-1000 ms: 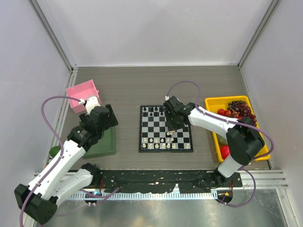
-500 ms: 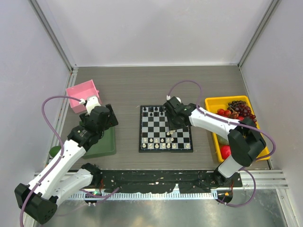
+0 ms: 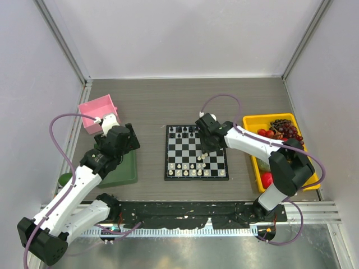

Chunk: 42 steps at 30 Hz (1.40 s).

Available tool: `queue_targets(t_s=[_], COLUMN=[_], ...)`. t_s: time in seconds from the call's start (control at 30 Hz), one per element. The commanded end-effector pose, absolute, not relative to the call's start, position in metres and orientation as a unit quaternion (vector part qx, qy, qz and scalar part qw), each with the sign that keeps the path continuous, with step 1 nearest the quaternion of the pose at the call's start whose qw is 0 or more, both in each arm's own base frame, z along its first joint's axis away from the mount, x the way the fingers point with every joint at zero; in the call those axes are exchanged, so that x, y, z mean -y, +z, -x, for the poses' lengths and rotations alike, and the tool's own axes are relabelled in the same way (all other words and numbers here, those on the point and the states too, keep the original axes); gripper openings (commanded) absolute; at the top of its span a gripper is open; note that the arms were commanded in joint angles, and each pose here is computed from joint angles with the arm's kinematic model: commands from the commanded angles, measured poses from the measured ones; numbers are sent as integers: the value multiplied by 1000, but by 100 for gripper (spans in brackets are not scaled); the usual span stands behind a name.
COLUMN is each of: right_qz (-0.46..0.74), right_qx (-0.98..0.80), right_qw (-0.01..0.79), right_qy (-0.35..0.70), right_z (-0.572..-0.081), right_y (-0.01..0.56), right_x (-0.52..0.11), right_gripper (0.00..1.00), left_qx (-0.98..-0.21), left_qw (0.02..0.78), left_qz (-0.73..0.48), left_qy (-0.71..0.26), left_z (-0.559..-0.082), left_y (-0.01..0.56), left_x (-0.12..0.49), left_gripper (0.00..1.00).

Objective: Set up the chess pieces on the board

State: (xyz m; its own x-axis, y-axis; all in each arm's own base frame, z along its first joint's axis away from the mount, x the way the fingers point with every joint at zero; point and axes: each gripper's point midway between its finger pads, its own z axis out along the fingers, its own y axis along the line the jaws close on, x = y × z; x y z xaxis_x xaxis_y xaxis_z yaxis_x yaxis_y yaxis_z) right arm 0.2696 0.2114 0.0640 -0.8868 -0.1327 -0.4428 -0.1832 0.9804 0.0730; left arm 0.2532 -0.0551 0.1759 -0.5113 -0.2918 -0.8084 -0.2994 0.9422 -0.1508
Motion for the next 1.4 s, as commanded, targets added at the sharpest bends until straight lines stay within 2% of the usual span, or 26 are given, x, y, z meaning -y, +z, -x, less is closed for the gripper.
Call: queue_targets(t_s=[0.0, 0.7, 1.37], right_qz=[73, 71, 59], right_qx=[-964, -968, -968], right_qw=[246, 232, 234], right_qy=[64, 59, 71], right_z=[-286, -277, -257], right_y=[72, 61, 74], right_x=[-219, -211, -200], right_gripper=[34, 18, 16], left_qx=[-854, -856, -856], left_qw=[487, 484, 485], left_qz=[183, 182, 180], left_qy=[-7, -8, -15], left_z=[-260, -261, -262], left_y=[192, 190, 190], left_x=[55, 56, 59], left_gripper=[100, 100, 99])
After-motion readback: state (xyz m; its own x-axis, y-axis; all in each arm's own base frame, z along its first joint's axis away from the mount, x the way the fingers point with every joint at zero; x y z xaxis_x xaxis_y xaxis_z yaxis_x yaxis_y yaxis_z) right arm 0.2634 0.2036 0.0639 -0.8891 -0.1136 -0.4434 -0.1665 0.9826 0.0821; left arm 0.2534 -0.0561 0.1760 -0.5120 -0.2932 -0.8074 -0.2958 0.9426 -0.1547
